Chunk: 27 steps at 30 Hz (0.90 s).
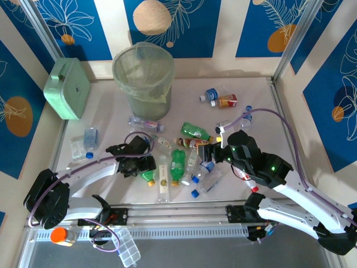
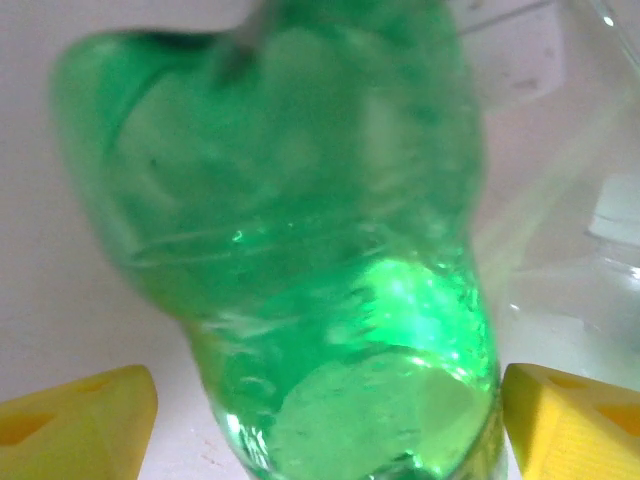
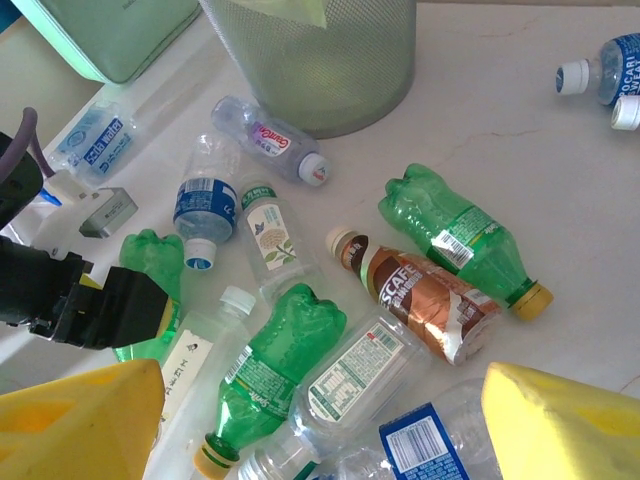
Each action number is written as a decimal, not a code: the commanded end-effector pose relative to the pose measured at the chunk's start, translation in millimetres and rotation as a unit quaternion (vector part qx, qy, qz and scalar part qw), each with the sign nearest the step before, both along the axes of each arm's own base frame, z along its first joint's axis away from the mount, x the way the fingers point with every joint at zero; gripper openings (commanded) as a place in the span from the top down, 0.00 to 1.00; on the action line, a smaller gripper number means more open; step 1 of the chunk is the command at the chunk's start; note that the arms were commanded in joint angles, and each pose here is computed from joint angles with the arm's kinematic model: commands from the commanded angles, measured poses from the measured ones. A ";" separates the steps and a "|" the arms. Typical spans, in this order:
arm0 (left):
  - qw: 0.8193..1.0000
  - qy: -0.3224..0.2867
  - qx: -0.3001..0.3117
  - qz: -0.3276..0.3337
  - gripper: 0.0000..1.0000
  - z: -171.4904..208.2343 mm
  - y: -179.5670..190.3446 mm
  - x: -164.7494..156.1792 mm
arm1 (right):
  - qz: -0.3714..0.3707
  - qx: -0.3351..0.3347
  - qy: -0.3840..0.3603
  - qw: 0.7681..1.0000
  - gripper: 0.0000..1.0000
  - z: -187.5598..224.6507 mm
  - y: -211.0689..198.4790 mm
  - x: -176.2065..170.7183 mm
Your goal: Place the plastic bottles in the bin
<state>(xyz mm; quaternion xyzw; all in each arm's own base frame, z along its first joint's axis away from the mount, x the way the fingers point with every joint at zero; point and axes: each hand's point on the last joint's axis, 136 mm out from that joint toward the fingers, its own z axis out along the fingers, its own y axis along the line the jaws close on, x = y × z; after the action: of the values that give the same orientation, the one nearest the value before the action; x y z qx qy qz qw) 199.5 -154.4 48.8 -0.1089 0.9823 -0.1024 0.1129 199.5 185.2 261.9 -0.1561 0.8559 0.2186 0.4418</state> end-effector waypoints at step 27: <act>0.998 -0.049 0.013 0.023 0.53 24.3 32.1 9.4 | 0.021 0.031 -0.023 0.999 0.21 28.9 7.6 -2.9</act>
<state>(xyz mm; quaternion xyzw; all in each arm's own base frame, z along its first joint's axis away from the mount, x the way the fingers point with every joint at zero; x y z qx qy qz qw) 210.3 -133.1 58.1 -0.1341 0.9743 -0.1045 0.1474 198.5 189.0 270.8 -0.1588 0.8494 0.2326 0.4463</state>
